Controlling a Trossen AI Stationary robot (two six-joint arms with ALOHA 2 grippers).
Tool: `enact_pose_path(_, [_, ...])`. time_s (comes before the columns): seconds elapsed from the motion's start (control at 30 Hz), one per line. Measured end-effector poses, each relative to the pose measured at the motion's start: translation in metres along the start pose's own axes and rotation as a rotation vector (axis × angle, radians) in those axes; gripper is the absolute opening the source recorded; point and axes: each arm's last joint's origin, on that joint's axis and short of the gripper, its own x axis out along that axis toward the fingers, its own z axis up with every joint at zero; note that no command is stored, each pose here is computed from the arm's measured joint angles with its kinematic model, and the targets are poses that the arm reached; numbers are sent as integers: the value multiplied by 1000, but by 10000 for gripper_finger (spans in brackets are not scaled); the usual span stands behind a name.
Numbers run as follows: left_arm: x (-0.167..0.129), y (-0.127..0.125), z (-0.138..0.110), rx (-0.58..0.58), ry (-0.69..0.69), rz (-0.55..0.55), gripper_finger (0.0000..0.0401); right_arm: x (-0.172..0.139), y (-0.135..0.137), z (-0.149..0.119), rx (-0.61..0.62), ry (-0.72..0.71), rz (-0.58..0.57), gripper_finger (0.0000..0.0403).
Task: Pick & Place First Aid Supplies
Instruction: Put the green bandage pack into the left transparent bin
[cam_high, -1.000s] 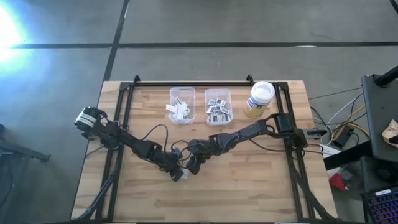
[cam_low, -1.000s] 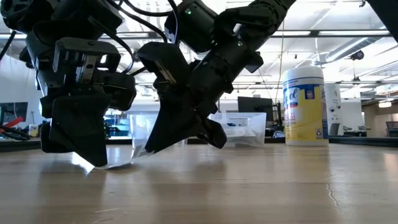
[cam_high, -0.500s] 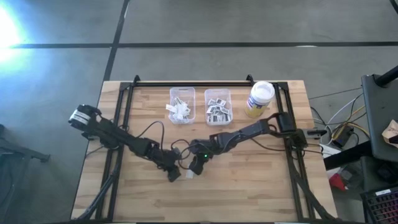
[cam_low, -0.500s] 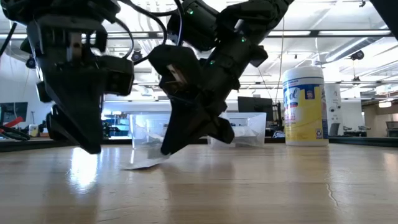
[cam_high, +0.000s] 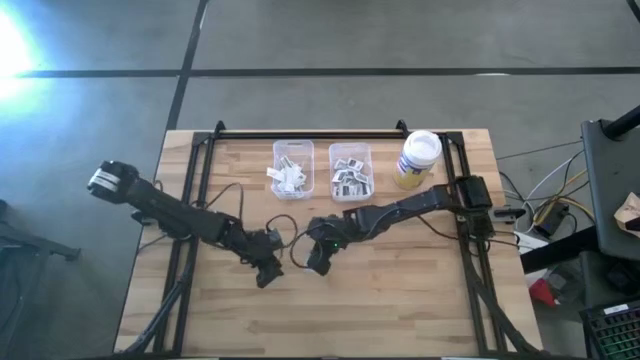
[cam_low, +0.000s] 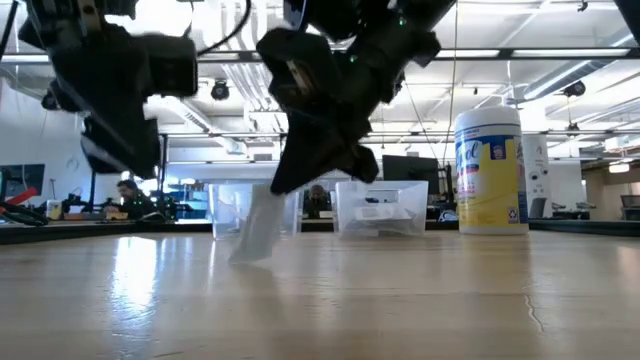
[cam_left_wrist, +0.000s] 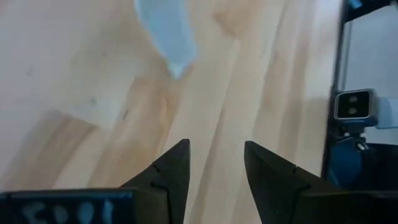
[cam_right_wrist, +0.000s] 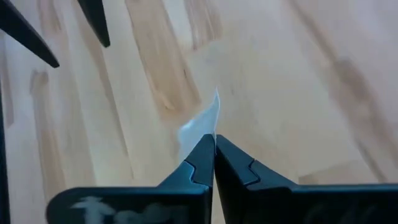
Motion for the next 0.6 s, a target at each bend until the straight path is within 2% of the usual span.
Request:
enact_pose_path(0.33, [-38,-4,2,89,-170,-22,149,-48,10,17,-98,-176,-74,8])
enact_pose_path(0.53, [-46,9,-8,92,-255,-29,149,-75,11,31,-146,-282,-97,8])
enact_pose_path(0.6, [-46,13,-12,91,-291,-68,149,-81,9,36,-164,-320,-111,8])
